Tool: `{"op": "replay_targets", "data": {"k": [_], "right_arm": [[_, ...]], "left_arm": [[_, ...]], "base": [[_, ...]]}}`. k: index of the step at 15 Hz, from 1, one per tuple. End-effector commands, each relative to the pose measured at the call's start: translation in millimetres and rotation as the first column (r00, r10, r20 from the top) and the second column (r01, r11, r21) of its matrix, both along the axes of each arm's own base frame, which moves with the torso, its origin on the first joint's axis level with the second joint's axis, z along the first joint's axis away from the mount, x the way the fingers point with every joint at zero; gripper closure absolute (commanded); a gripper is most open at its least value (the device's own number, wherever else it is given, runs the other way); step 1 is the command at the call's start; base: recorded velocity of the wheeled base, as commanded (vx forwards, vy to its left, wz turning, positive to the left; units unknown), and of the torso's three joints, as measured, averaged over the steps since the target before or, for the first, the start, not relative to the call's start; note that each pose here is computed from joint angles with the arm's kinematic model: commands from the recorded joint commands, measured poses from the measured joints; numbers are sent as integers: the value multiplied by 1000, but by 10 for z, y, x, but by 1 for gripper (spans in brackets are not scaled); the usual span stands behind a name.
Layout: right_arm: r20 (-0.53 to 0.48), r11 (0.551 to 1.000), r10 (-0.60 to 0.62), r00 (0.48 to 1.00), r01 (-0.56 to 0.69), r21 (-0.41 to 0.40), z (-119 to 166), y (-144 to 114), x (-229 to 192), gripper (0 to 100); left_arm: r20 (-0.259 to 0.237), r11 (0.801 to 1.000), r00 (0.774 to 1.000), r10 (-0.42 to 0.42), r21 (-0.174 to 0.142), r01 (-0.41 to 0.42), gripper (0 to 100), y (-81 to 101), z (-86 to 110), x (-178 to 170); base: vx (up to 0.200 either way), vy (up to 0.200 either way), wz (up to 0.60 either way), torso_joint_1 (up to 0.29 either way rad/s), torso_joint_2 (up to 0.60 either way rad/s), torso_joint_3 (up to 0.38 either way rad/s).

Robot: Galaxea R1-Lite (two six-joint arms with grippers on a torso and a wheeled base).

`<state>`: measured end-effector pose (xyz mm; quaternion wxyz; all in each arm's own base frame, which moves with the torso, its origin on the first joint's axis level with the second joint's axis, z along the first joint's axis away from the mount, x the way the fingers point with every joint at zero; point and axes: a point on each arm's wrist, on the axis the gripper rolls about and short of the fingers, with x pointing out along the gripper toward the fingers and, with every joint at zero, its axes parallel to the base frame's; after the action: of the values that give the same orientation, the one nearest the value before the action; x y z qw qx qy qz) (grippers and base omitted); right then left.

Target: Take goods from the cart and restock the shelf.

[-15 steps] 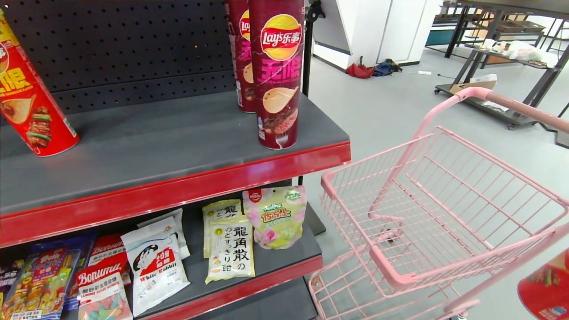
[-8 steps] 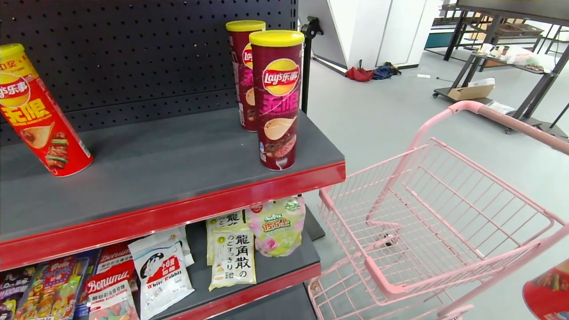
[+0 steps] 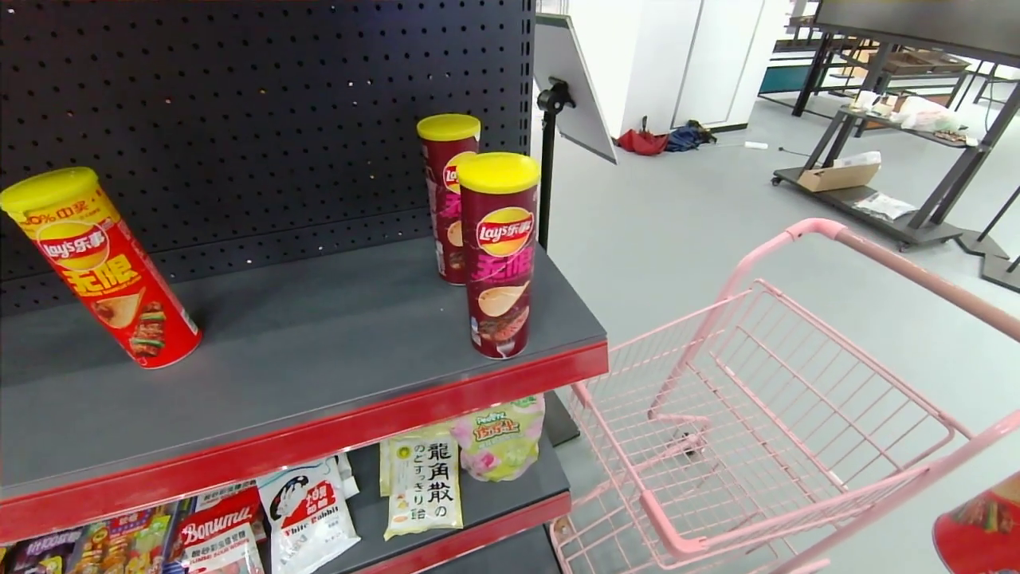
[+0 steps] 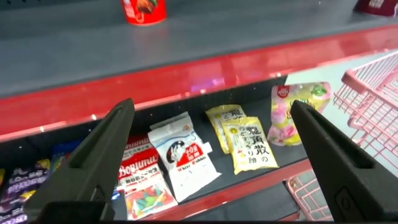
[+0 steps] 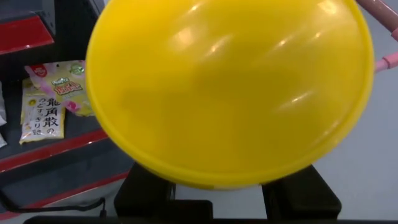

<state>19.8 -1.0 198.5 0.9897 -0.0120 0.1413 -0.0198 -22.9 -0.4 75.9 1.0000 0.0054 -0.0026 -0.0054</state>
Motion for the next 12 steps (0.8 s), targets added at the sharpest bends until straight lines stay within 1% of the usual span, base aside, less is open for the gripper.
{"op": "replay_targets", "data": {"k": [1,7,11,12], "right_arm": [[-8,1000,1,1000,-1,-1,-7,1,12,100],[-19,1000,3,1000,-3,-7,-41,1,21,100],[-31,998,15,999,-18,-66,-184,-2,-35,100],[-26,998,17,1000,-19,-66,-187,-2,-46,100]], "left_arm": [[-1,1000,1000,0,0,0,0,0,1,1],[-1,1000,1000,0,0,0,0,0,1,1],[-1,1000,1000,0,0,0,0,0,1,1],[-1,1000,1000,0,0,0,0,0,1,1]], "base": [[0,0,0,188,-456,-276],[0,0,0,169,-401,-232],[0,0,0,28,-60,-37],[0,0,600,12,-2,2]]}}
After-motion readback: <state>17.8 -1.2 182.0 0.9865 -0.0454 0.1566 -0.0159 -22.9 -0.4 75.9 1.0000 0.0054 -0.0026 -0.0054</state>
